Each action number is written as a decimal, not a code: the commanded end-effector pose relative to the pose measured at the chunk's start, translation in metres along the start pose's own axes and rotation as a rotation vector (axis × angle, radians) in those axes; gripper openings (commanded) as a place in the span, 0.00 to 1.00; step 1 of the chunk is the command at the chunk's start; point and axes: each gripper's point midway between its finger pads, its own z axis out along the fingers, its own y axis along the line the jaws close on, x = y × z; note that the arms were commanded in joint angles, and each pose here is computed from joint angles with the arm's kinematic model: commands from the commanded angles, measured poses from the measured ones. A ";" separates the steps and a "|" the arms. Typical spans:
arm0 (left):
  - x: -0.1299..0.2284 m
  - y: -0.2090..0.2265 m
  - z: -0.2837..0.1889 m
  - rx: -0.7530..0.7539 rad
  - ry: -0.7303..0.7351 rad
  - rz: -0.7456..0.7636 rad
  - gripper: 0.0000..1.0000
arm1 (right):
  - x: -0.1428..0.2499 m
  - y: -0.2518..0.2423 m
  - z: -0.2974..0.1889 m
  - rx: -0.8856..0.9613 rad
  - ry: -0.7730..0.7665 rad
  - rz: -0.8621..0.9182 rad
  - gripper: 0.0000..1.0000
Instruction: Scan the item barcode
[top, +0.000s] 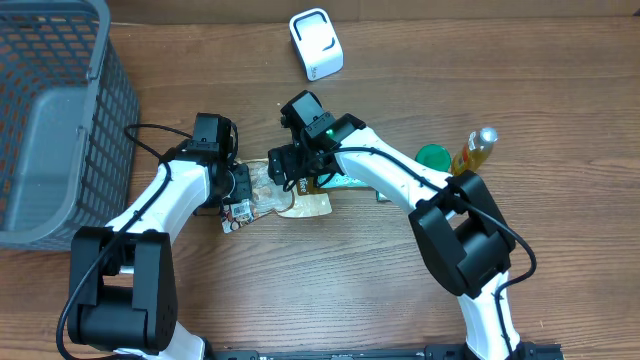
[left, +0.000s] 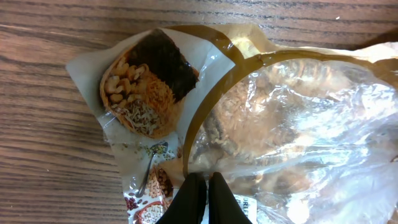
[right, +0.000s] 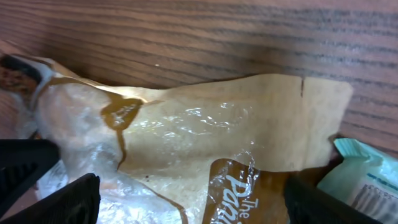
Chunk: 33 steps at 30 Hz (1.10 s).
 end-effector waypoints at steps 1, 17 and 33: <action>0.038 0.005 0.028 0.001 0.128 0.025 0.04 | 0.021 0.003 0.023 -0.060 0.089 0.040 0.91; 0.041 -0.004 0.032 0.063 0.123 0.039 0.04 | 0.027 0.060 0.029 -0.433 0.152 0.139 0.92; 0.042 -0.045 0.024 0.310 0.122 0.168 0.04 | 0.022 0.093 0.018 -0.700 0.114 0.103 0.40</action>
